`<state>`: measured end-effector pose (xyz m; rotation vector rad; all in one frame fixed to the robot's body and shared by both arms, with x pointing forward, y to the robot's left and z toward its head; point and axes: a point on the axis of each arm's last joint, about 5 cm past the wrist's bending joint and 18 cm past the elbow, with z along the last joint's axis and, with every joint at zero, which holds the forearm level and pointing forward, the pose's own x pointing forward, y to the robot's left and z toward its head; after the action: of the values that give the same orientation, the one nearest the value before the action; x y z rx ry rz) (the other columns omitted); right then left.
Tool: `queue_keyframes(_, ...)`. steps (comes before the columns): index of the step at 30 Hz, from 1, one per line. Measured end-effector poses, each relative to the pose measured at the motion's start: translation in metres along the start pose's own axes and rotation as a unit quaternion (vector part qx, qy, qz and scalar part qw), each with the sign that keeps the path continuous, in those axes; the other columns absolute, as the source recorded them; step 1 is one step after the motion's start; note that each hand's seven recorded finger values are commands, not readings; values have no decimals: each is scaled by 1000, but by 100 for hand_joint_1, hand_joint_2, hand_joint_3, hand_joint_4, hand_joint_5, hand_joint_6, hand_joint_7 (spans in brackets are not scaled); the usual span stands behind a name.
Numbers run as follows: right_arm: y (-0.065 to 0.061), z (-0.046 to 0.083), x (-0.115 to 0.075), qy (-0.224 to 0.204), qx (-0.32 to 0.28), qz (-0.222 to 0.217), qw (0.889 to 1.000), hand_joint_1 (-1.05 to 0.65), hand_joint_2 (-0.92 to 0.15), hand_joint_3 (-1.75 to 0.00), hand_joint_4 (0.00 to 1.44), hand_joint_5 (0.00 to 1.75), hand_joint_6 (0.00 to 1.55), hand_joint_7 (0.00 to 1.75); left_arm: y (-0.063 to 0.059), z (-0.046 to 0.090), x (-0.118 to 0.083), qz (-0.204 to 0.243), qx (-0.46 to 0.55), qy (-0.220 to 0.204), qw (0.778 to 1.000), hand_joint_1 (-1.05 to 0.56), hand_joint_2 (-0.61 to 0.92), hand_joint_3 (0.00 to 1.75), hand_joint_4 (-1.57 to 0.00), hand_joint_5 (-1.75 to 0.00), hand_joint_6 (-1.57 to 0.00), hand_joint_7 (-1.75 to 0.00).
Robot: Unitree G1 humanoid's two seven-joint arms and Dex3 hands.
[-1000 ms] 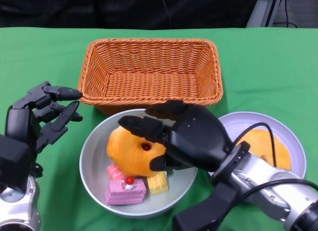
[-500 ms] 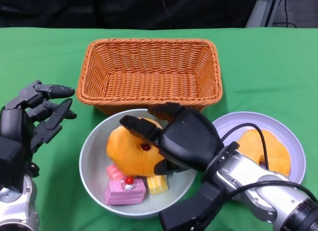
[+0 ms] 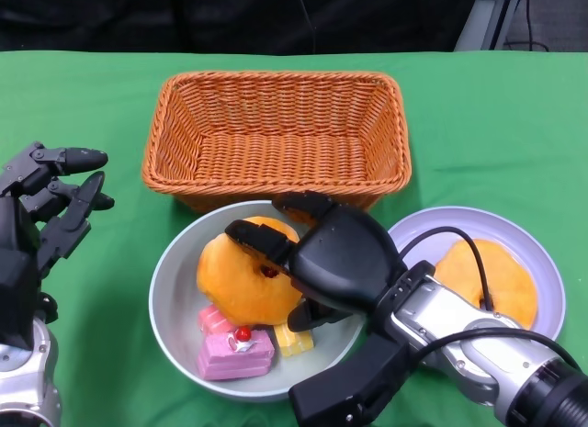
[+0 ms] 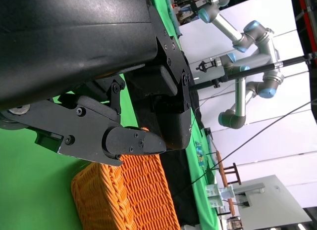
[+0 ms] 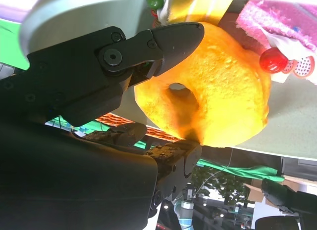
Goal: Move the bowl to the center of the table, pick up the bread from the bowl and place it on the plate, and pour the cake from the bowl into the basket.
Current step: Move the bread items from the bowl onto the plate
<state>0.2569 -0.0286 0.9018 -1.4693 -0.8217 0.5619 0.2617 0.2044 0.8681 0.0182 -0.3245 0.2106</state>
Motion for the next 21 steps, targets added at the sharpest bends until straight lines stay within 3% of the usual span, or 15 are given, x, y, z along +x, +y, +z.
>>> queue_keyframes(12, 9, 0, 5, 7, 0, 8, 1000, -100, -92, -10, 46, 1, 31, 1, 0, 1, 1, 0, 3, -2, 1000, -23, 92, 25, -82, -121, -85, -85)
queue_keyframes(21, 12, 7, 8, 9, 5, -3, 1000, -99, -92, -6, 51, 3, 40, 3, 4, 4, 5, -12, 7, -2, 1000, -23, 92, 23, -83, -119, -86, -83)
